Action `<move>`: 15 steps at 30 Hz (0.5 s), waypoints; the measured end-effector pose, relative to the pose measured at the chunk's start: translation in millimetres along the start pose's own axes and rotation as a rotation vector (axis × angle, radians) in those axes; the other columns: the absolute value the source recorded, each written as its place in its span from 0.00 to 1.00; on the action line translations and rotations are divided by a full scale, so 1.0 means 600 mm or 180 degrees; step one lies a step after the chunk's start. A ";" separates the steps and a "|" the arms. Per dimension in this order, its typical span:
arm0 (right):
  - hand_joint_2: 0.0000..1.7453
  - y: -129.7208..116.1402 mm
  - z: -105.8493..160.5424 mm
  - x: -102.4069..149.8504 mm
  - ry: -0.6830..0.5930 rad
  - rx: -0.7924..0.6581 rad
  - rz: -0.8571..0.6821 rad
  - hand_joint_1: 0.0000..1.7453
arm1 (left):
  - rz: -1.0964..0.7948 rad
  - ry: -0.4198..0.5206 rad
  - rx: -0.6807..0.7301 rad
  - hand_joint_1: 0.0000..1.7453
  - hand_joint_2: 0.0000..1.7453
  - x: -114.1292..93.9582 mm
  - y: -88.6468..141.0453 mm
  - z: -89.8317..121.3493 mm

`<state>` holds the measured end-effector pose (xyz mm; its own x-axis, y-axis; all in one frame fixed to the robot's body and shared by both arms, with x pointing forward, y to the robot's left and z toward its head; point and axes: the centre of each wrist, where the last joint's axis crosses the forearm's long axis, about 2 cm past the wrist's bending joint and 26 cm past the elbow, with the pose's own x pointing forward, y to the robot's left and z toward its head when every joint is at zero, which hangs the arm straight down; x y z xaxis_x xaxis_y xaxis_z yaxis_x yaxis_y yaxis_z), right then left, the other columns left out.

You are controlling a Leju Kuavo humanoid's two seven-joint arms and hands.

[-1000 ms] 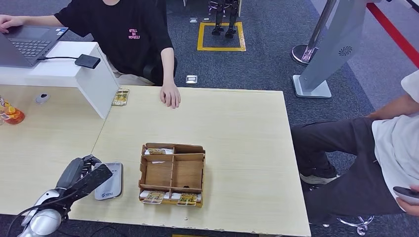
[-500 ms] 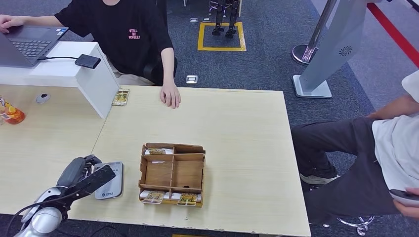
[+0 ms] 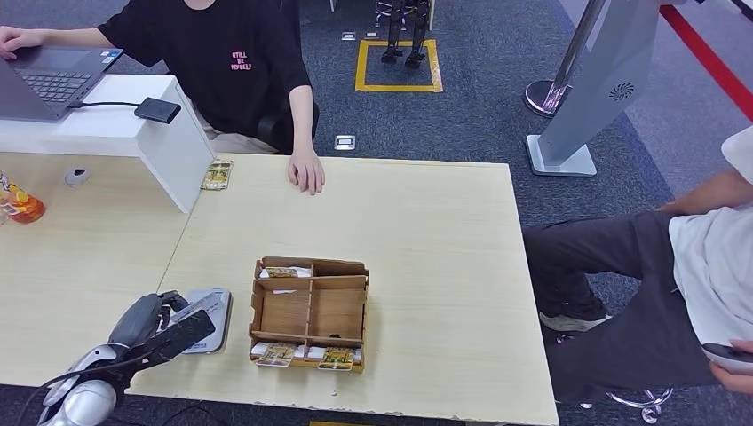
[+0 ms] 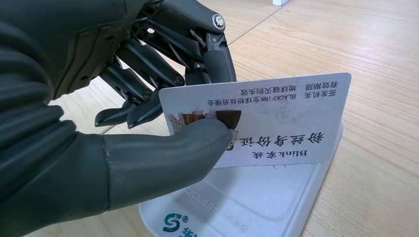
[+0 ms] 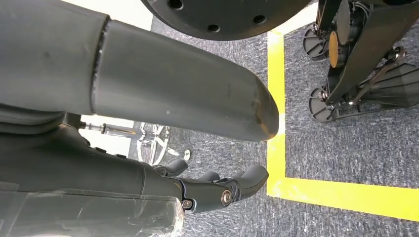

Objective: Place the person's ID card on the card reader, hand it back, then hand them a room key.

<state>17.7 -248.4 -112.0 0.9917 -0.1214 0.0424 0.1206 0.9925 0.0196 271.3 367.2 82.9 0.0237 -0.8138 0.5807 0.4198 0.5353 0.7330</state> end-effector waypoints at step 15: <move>0.00 -0.002 0.000 0.003 -0.0016 -0.0008 0.0020 0.00 | -0.0055 -0.0002 -0.0022 1.00 1.00 0.006 -0.008 -0.002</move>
<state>19.5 -249.6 -111.9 0.9922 -0.1153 0.0474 0.1146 0.9933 0.0168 270.2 361.5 80.7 0.0157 -0.8228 0.5682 0.4264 0.5195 0.7405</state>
